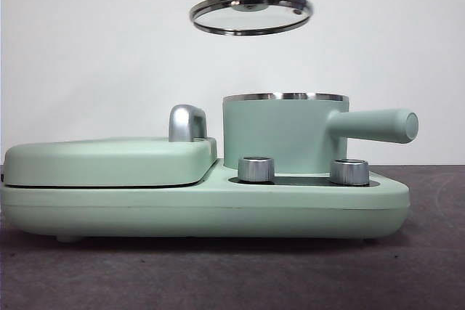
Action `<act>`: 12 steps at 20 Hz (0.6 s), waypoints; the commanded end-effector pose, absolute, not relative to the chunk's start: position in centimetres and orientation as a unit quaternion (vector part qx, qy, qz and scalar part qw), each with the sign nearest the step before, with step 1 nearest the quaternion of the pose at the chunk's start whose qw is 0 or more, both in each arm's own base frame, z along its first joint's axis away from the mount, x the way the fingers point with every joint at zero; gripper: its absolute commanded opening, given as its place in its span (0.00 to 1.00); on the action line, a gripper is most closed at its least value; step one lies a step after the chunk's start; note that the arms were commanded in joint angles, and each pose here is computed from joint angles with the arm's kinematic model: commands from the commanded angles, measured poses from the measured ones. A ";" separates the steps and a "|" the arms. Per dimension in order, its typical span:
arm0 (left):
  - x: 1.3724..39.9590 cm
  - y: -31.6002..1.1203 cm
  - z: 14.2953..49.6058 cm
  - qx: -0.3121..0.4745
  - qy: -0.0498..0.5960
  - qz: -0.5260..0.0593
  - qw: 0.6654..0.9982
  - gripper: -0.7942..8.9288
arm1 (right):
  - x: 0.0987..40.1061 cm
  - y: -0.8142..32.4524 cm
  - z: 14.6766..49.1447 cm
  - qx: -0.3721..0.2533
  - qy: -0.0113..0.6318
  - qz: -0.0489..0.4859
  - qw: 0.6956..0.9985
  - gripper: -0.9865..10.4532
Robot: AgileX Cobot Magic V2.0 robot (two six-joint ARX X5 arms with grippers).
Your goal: Put the buns in a small steamer
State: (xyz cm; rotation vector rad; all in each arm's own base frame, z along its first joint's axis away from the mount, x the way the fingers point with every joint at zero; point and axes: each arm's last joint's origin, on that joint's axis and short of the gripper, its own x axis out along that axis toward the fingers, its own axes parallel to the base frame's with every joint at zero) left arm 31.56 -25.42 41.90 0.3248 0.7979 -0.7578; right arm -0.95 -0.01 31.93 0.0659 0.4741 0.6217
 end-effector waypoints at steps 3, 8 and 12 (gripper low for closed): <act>29.8 -27.4 42.9 0.157 0.349 -0.389 0.838 0.16 | -1.1 -0.1 32.2 0.045 0.222 0.305 0.925 0.47; 30.5 -29.1 40.8 0.160 0.373 -0.390 0.826 0.16 | -1.1 -0.1 32.3 0.045 0.219 0.306 0.925 0.47; 31.6 -30.1 38.7 0.165 0.398 -0.385 0.816 0.14 | -1.1 -0.1 32.3 0.045 0.219 0.306 0.925 0.47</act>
